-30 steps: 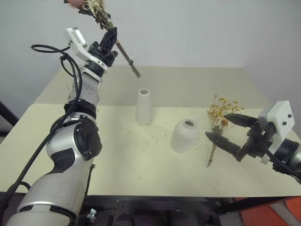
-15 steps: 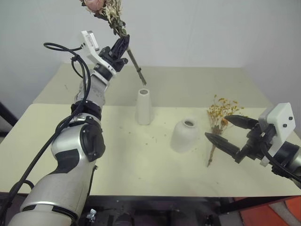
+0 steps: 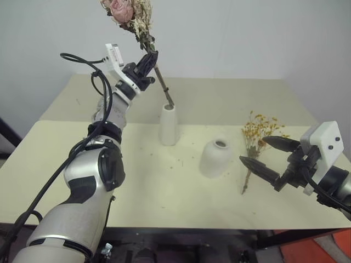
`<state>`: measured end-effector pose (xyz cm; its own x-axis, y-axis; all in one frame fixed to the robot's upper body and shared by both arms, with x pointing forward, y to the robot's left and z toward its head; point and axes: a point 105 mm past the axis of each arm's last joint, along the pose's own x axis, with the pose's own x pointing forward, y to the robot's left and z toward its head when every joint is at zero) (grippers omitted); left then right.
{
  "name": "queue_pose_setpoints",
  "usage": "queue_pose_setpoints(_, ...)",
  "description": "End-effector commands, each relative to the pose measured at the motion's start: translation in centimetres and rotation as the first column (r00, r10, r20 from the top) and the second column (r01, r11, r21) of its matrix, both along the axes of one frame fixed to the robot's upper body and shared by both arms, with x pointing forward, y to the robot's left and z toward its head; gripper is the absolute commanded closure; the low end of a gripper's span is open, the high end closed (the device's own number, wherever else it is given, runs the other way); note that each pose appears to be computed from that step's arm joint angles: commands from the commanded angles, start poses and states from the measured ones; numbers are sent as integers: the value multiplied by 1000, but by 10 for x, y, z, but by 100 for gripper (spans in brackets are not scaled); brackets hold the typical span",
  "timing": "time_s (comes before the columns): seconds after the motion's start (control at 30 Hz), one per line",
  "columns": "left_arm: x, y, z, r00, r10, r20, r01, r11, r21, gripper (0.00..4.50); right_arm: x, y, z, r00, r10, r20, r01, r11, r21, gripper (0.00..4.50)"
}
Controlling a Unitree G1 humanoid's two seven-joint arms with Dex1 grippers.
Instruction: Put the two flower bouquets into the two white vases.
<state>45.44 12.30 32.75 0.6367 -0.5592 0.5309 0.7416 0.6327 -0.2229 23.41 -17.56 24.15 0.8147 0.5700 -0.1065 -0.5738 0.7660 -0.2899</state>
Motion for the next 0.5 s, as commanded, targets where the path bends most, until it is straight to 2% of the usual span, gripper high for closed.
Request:
queue_pose_setpoints(0.03,-4,6,11,999,2,47,-1,1000,-17,436,-2,0,10,999,-3,50,3,1000,-8,0)
queue_pose_setpoints(0.23,-9,20,34,996,-3,85,16,988,-151,436,-1,0,9,999,0,47,0,1000,-9,0)
queue_pose_setpoints(0.5,-10,11,24,995,-37,90,44,997,-68,436,0,0,6,999,2,39,-1,1000,-8,0)
